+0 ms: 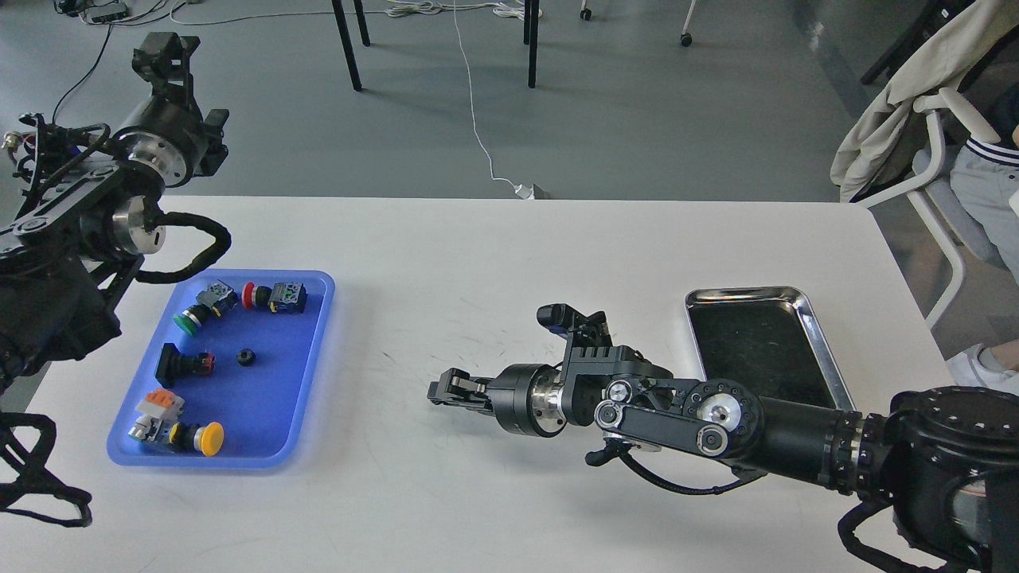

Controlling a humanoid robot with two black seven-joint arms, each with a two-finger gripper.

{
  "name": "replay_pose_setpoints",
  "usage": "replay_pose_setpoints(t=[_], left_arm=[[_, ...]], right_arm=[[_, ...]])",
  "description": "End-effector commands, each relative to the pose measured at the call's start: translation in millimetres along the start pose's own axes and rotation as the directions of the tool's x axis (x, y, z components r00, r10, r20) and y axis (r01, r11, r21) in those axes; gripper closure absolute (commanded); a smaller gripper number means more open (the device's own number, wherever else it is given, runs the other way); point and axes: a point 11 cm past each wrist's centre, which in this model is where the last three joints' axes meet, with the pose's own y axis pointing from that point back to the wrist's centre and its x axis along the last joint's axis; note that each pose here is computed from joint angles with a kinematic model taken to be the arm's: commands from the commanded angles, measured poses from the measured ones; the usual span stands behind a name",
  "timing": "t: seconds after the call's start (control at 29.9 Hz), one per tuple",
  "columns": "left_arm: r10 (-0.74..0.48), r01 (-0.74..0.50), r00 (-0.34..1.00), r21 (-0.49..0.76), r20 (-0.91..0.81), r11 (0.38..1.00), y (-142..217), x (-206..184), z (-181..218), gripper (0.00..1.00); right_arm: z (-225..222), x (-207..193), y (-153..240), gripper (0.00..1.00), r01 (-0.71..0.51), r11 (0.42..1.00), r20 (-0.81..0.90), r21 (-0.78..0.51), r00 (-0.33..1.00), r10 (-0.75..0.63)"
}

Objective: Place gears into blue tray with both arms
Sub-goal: 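Carry the gear with the right gripper to mid-table and release it, then raise the right gripper away and swing the left gripper toward the gear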

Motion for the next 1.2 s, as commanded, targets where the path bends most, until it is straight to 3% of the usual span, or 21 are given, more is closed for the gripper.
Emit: replay_pose_setpoints(t=[0.0,0.07,0.2,0.4,0.5,0.64,0.7,0.77,0.94,1.17], left_arm=[[-0.001,0.001,1.0,-0.001,0.0,1.0,-0.2,-0.4,0.4,0.02],[-0.001,0.001,1.0,-0.001,0.0,1.0,-0.2,-0.4,0.4,0.02],[0.002,-0.002,1.0,-0.001,0.001,1.0,-0.1,0.6,0.7,0.02],[0.002,-0.002,1.0,0.002,0.002,1.0,0.2,0.7,-0.5,0.02],[-0.002,0.002,1.0,0.009,0.001,1.0,0.7,-1.1,-4.1,0.02],[-0.015,0.015,1.0,0.018,-0.002,1.0,1.0,-5.6,-8.1,0.02],[-0.025,0.025,1.0,0.02,-0.004,1.0,1.4,-8.6,-9.1,0.02],[-0.05,0.05,0.999,0.016,-0.006,0.999,2.1,-15.5,-6.8,0.02],[-0.199,0.2,0.977,-0.009,0.083,0.98,21.2,-38.9,12.4,0.02],[-0.51,0.51,0.802,0.087,0.312,0.856,102.2,-88.4,-5.2,0.02]], right_arm=[[-0.3,0.0,0.0,0.59,-0.001,1.0,0.001,0.002,1.0,0.001],[-1.6,-0.2,0.0,0.56,-0.001,1.0,0.001,0.011,1.0,0.001],[-2.0,-1.0,-0.1,0.33,0.0,1.0,0.002,0.016,1.0,0.0],[-12.6,11.7,1.9,0.16,-0.03,0.998,0.018,0.049,0.999,0.029],[-37.7,40.5,9.9,0.08,-0.096,0.986,0.14,0.137,0.987,0.077],[-67.7,71.0,23.7,0.06,-0.156,0.957,0.316,0.245,0.946,0.073],[-84.4,96.3,38.9,0.06,-0.228,0.921,0.417,0.316,0.905,0.08],[-76.2,146.0,77.2,0.05,-0.378,0.858,0.567,0.347,0.814,0.13],[-11.5,225.7,187.3,0.03,-0.636,0.693,0.802,0.339,0.58,0.14],[104.7,228.4,320.2,0.03,-0.836,0.495,0.944,0.238,0.318,0.084]])
